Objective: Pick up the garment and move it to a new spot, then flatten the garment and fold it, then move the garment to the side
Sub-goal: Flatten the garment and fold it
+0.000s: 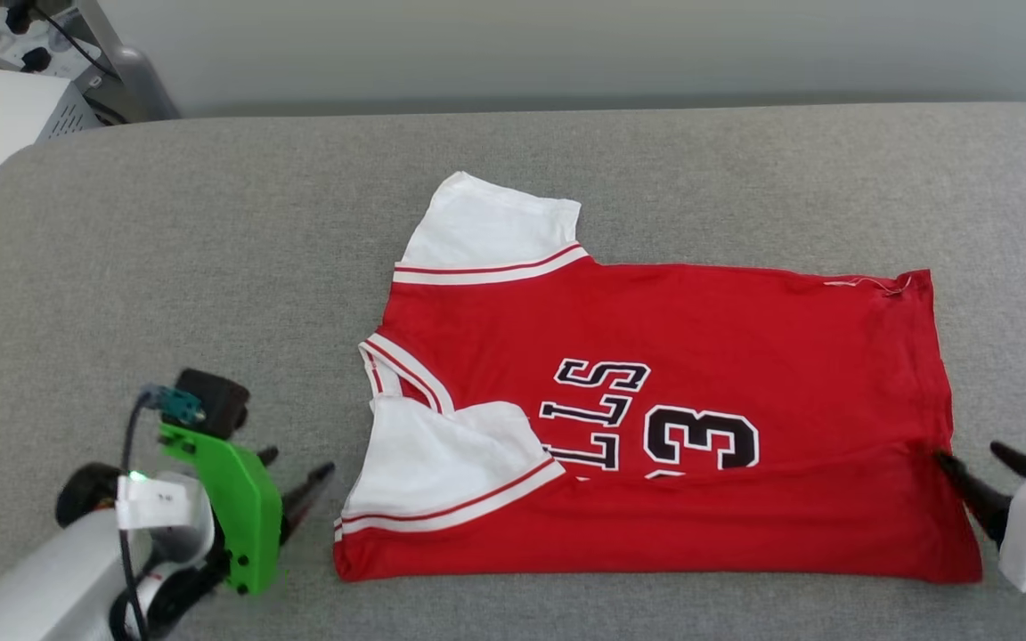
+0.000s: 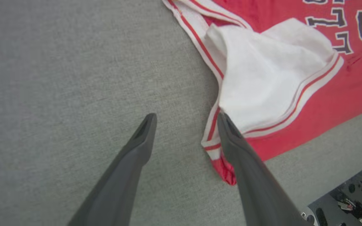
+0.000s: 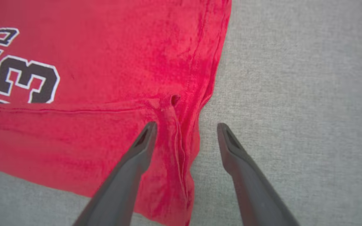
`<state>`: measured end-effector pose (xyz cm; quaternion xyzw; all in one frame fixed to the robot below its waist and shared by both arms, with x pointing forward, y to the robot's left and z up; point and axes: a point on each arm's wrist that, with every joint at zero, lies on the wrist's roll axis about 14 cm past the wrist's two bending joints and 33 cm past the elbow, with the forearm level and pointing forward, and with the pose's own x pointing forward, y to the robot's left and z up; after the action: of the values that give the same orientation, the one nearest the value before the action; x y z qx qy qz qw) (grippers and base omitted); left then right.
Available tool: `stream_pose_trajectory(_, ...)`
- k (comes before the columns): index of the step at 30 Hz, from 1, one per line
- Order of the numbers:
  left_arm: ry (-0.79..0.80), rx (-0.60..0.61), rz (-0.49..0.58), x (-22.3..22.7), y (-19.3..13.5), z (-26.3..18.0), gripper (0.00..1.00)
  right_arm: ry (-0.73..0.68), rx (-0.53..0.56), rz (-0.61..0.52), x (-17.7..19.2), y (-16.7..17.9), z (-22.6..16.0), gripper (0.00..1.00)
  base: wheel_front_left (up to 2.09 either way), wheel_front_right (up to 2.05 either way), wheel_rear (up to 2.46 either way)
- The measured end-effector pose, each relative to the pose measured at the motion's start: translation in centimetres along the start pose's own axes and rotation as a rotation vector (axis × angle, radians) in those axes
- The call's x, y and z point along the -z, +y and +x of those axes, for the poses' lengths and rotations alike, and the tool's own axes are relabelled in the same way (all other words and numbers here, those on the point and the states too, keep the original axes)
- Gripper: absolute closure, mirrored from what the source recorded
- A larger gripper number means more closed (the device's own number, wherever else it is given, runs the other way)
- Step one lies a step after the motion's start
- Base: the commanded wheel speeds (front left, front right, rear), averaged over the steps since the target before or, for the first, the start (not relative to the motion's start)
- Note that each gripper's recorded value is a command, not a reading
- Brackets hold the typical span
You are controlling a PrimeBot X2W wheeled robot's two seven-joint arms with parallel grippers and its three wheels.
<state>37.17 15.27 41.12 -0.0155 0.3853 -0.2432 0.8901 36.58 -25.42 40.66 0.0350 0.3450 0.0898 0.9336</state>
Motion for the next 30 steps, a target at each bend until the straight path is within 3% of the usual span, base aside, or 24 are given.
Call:
stream_pose_trajectory(5,-0.254,-0.088,0.088,-8.8,1.8,-2.2,0.00,-0.333,0.056,-0.046,-7.0,-0.7,-2.1,0.00,0.00,0.00,0.00)
stream_pose_trajectory(9,-0.432,-0.124,0.172,-15.7,2.1,-3.2,0.00,-0.543,0.063,-0.057,-10.9,0.6,-3.3,0.00,0.00,0.00,0.00)
stream_pose_trajectory(12,-0.507,-0.136,0.217,-19.5,2.1,-2.9,0.00,-0.643,0.061,-0.053,-12.5,1.7,-3.6,0.00,0.00,0.00,0.00)
stream_pose_trajectory(18,-0.542,-0.094,0.312,-25.9,0.9,0.0,0.00,-0.703,0.063,-0.046,-13.3,2.7,-3.0,0.00,0.00,0.00,0.00)
stream_pose_trajectory(22,-0.427,-0.049,0.310,-27.8,0.3,4.0,0.00,-0.694,0.080,-0.028,-12.9,2.3,-1.7,0.00,0.00,0.00,0.00)
stream_pose_trajectory(30,-0.007,0.011,0.296,-24.2,0.6,12.6,0.00,-0.643,0.104,-0.017,-11.6,1.3,1.2,0.00,0.00,0.00,0.00)
